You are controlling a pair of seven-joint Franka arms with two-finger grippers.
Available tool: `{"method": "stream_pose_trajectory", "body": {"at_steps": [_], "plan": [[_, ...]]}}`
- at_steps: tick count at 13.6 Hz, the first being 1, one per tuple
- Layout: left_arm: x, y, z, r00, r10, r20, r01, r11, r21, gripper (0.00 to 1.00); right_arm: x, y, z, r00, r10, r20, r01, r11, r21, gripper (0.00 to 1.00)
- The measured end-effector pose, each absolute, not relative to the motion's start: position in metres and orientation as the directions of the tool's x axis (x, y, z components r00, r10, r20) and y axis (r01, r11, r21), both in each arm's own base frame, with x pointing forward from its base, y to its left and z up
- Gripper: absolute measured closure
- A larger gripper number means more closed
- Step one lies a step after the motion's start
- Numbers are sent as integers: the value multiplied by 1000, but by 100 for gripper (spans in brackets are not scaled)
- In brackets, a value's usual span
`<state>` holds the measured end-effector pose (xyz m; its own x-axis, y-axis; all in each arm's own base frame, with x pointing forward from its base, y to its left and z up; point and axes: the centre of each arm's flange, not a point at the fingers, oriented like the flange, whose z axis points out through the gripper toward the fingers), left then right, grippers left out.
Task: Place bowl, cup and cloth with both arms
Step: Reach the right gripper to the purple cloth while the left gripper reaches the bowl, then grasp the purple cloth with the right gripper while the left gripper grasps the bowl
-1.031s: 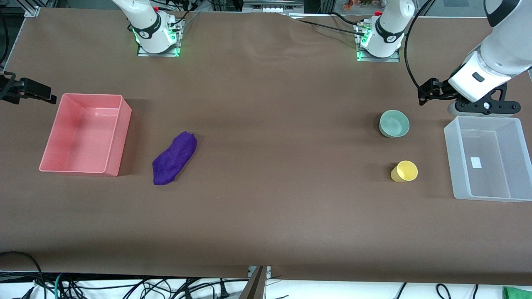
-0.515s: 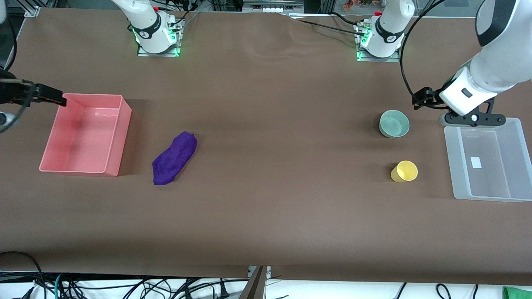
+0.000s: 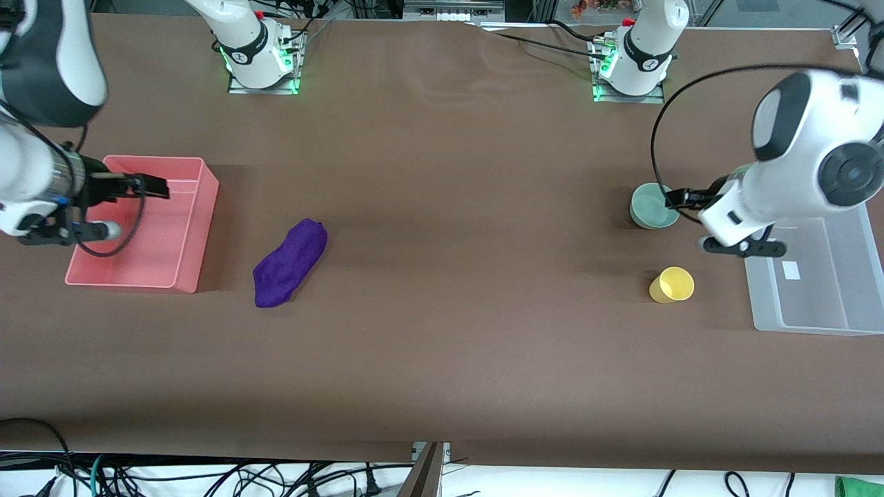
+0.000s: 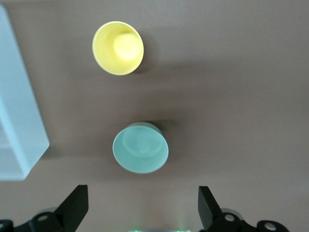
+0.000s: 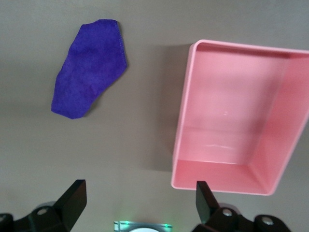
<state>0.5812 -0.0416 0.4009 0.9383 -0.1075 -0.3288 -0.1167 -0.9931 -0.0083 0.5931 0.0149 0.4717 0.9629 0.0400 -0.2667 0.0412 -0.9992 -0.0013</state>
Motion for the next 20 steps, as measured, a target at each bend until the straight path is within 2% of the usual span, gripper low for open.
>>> {"method": "stream_pose_trajectory", "body": {"at_steps": [4,8,12,13,14,15,18,19,20], "plan": [[561,14,329,901,-310,-304,-297,-951,88,0,593,54,407,972,-72,-223,-72,-997,6,0],[512,6,258,852,-475,-220,-463,-880,108,0,583,110,319,976,-133,-174,-136,-991,-4,0],[469,1,206,788,-598,-144,-593,-801,82,0,571,121,263,973,-184,-139,-188,-982,-19,0],[465,0,201,764,-630,-139,-629,-775,57,9,570,128,254,972,-196,-129,-201,-979,-23,0],[463,-1,199,735,-664,-140,-666,-745,35,30,569,141,240,971,-207,-116,-212,-977,-31,0],[463,-2,199,721,-678,-142,-681,-731,31,42,569,146,234,971,-215,-105,-220,-975,-38,0],[464,-2,200,693,-708,-138,-711,-702,32,73,568,159,208,970,-231,-81,-236,-970,-60,0],[465,-2,201,687,-713,-136,-717,-697,30,74,567,162,199,969,-231,-85,-237,-970,-62,0],[466,-2,203,679,-722,-133,-726,-687,28,69,566,165,191,969,-232,-87,-237,-969,-63,0]]}}
